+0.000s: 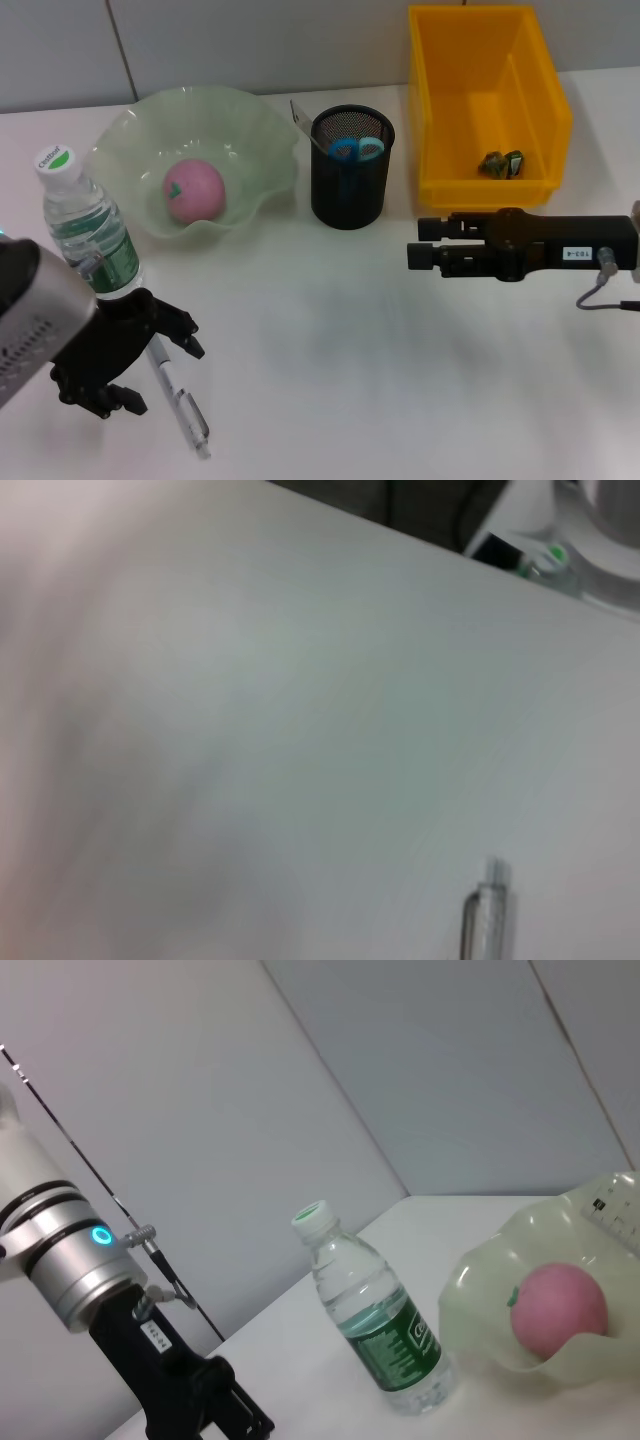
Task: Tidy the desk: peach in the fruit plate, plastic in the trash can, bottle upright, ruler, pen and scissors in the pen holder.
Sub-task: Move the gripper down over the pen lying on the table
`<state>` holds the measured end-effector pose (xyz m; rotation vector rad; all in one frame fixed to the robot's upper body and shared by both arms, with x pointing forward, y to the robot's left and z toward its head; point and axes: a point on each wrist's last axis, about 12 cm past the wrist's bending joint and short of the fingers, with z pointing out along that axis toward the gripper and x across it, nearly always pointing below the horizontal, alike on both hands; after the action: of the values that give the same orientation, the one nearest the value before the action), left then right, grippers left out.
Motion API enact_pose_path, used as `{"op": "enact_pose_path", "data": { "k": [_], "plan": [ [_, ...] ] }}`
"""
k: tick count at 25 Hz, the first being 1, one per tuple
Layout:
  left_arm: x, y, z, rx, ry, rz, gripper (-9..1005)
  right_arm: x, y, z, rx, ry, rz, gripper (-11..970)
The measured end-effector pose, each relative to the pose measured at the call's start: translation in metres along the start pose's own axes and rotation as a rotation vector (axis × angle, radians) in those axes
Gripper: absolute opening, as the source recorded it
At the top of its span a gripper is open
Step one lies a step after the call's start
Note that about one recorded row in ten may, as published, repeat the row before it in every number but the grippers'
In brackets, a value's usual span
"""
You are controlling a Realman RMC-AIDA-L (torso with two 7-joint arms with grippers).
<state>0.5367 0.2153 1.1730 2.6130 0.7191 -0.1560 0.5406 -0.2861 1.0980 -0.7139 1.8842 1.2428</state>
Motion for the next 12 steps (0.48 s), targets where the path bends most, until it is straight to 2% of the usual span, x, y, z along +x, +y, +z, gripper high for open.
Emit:
{"op": "enact_pose_path", "data": {
  "k": [8, 12],
  "plan": [
    [0.002, 0.01, 0.011, 0.072, 0.034, 0.152, 752, -0.008, -0.003, 0.01, 0.007, 0.003, -0.02, 713],
    [0.001, 0.012, 0.014, 0.086, 0.038, 0.166, 752, -0.011, -0.003, 0.011, 0.005, 0.001, -0.027, 713]
  ]
}}
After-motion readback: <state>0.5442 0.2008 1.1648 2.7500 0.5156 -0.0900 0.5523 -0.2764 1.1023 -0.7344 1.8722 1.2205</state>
